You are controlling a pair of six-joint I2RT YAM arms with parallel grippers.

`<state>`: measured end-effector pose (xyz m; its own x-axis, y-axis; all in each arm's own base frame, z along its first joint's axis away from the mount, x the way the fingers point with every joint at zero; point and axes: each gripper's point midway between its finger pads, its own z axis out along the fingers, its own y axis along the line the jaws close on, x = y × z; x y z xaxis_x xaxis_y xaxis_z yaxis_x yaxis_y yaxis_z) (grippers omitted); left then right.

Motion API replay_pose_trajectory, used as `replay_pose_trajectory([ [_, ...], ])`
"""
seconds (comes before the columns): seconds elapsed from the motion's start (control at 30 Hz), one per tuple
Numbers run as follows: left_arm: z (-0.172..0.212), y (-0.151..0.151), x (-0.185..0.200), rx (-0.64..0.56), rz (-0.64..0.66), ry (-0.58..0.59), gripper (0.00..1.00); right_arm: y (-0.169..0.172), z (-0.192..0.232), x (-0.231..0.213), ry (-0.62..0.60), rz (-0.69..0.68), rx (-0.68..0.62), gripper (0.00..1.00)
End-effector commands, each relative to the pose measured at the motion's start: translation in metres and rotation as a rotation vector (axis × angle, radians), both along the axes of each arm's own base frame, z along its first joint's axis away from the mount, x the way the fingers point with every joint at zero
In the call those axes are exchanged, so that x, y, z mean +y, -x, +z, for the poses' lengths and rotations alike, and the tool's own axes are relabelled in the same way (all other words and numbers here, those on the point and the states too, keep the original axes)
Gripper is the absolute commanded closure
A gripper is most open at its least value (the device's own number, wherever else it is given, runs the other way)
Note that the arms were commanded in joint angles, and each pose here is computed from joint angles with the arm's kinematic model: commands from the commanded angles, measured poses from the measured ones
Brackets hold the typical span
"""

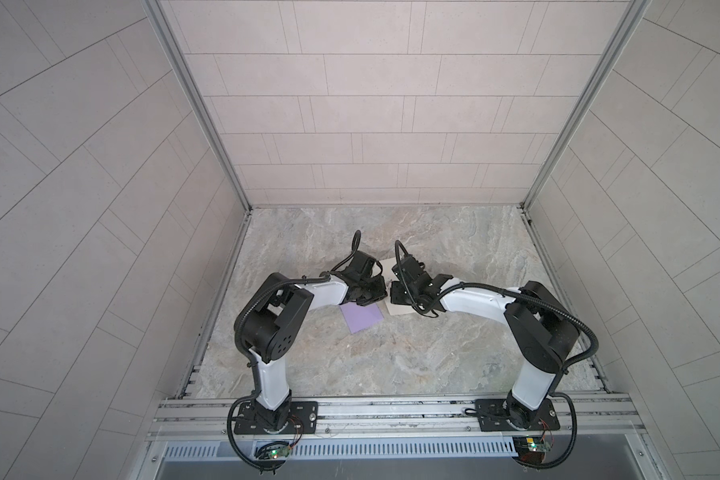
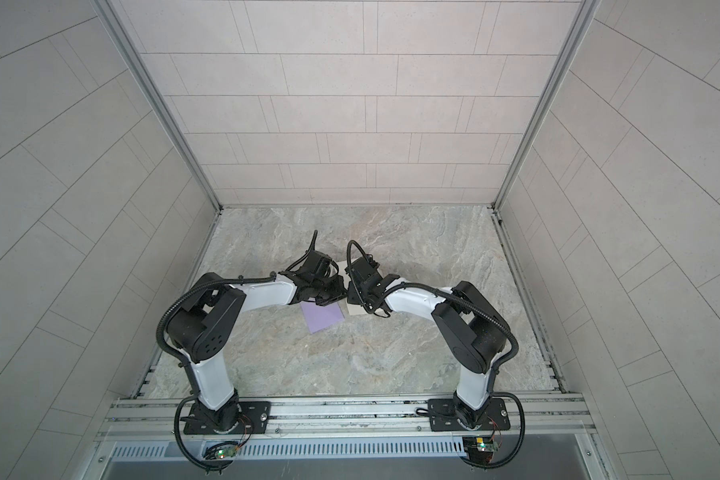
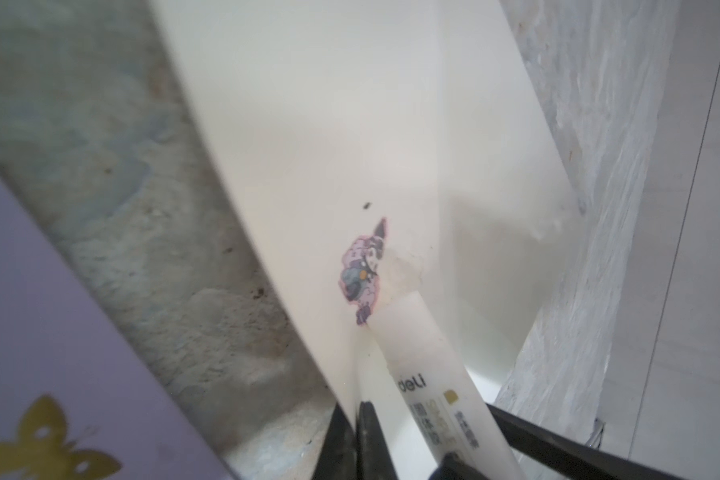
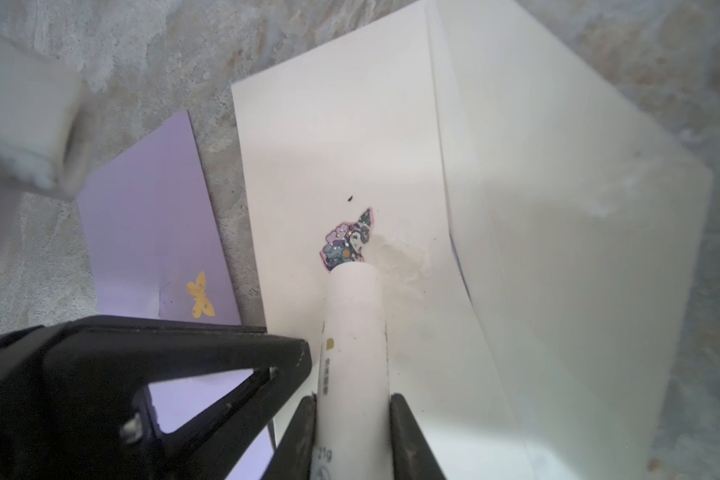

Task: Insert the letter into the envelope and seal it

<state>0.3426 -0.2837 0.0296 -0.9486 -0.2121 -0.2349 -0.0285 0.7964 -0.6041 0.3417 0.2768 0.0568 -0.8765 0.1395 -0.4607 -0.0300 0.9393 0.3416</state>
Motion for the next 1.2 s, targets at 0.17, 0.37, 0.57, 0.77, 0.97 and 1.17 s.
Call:
replay_pose_trajectory([
  [0.17, 0.004, -0.005, -0.006, -0.058, -0.047, -0.003, 1.00, 0.029, -0.007, -0.025, 0.107, 0.030, 0.152, 1.00],
  [0.37, 0.010, 0.016, 0.004, -0.124, -0.207, -0.131, 1.00, 0.029, 0.012, -0.050, 0.157, 0.064, 0.232, 1.00],
  [0.57, 0.022, 0.045, 0.004, -0.253, -0.395, -0.250, 1.00, 0.033, 0.029, -0.051, 0.073, 0.122, 0.281, 1.00],
  [0.77, 0.030, 0.057, 0.007, -0.307, -0.412, -0.244, 1.00, 0.036, 0.035, -0.042, 0.021, 0.166, 0.301, 1.00],
  [0.97, 0.015, 0.059, 0.011, -0.264, -0.401, -0.269, 1.00, 0.042, 0.034, -0.030, -0.080, 0.174, 0.322, 1.00],
  [1.17, 0.007, 0.058, 0.013, -0.249, -0.383, -0.278, 1.00, 0.047, 0.041, -0.023, -0.135, 0.197, 0.341, 1.00],
])
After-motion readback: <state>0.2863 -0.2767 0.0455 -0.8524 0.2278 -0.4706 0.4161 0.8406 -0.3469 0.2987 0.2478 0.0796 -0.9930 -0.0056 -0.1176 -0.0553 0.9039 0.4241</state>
